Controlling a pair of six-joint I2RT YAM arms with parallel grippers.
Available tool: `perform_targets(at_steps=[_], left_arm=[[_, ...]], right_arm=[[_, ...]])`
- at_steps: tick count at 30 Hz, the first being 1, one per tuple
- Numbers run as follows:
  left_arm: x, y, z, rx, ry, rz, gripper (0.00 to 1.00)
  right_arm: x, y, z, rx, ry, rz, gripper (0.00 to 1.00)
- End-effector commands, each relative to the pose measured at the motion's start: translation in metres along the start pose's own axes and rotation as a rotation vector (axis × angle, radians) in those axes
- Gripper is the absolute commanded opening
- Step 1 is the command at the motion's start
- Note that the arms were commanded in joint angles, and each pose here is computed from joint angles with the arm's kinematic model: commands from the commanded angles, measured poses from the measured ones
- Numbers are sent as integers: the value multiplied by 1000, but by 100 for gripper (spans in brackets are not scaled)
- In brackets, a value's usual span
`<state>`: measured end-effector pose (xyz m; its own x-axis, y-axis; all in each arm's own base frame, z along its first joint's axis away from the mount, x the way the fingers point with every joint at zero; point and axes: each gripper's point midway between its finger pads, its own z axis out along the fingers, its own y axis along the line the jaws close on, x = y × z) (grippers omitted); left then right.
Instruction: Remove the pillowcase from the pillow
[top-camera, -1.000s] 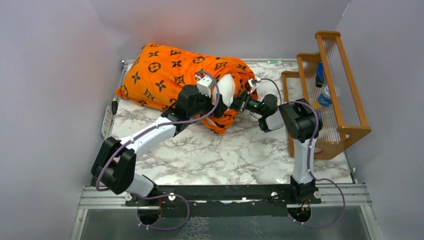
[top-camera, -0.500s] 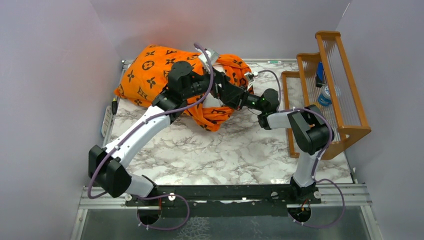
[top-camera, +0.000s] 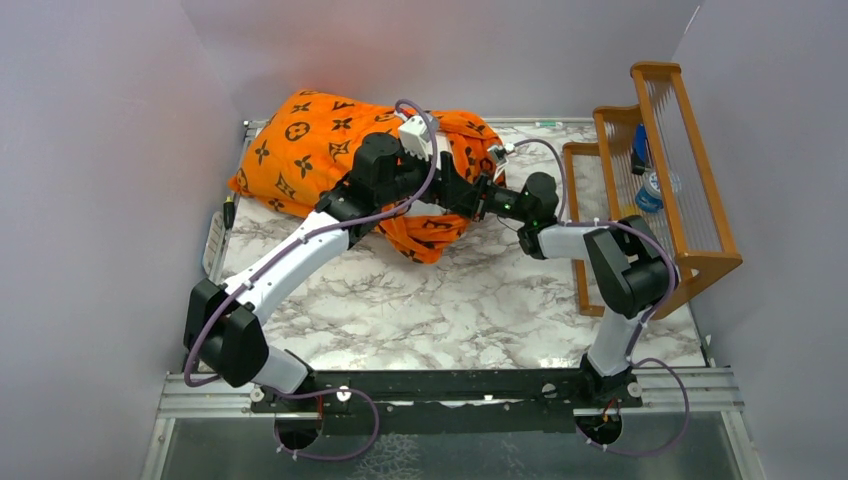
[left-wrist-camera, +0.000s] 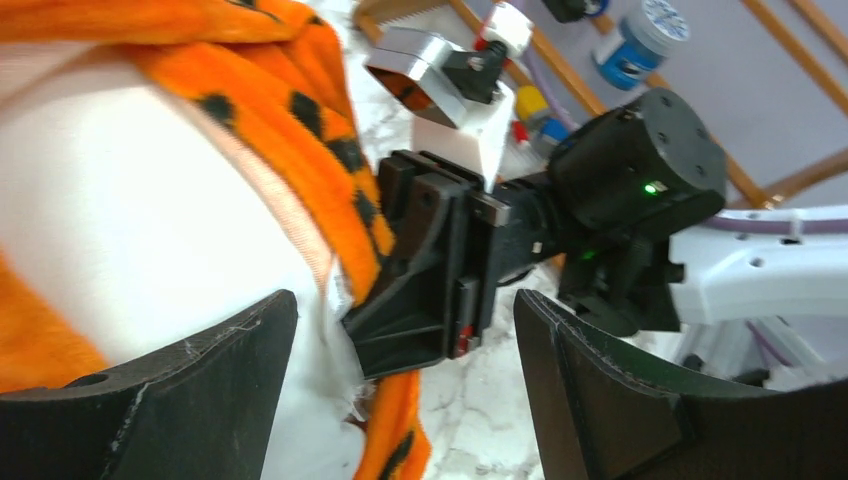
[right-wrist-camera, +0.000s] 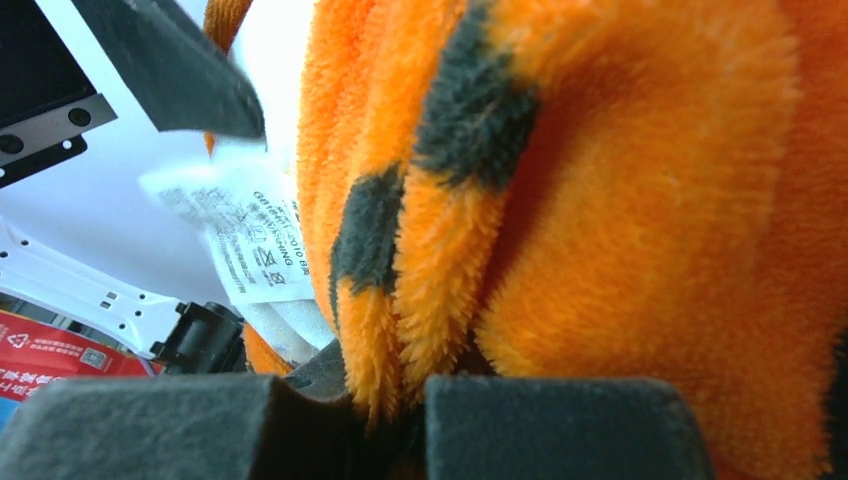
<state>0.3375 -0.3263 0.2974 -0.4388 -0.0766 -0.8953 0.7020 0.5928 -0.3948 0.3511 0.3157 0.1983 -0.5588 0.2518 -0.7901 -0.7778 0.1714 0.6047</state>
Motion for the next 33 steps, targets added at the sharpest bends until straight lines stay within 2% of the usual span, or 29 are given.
perform_targets(at_steps=[1,6,13,18,24,28,33], left_arm=[[-13,40,-17,-237,-58,96,83],[4,63,-16,-335,-9,120,83],[8,106,-34,-535,-12,151,83],[5,128,-44,-549,-61,28,81],[12,140,-37,-584,-13,31,80],[18,126,-25,-479,15,34,80],[25,82,-4,-210,62,10,82]], right_arm=[[-27,33,2,-77,-59,-137,1],[-28,37,3,-84,-56,-144,1],[-27,42,1,-82,-47,-158,0],[-25,48,2,-94,-34,-171,1],[-25,55,1,-93,-24,-201,1],[-29,61,-1,-90,-24,-220,1],[-31,62,1,-93,-23,-223,1]])
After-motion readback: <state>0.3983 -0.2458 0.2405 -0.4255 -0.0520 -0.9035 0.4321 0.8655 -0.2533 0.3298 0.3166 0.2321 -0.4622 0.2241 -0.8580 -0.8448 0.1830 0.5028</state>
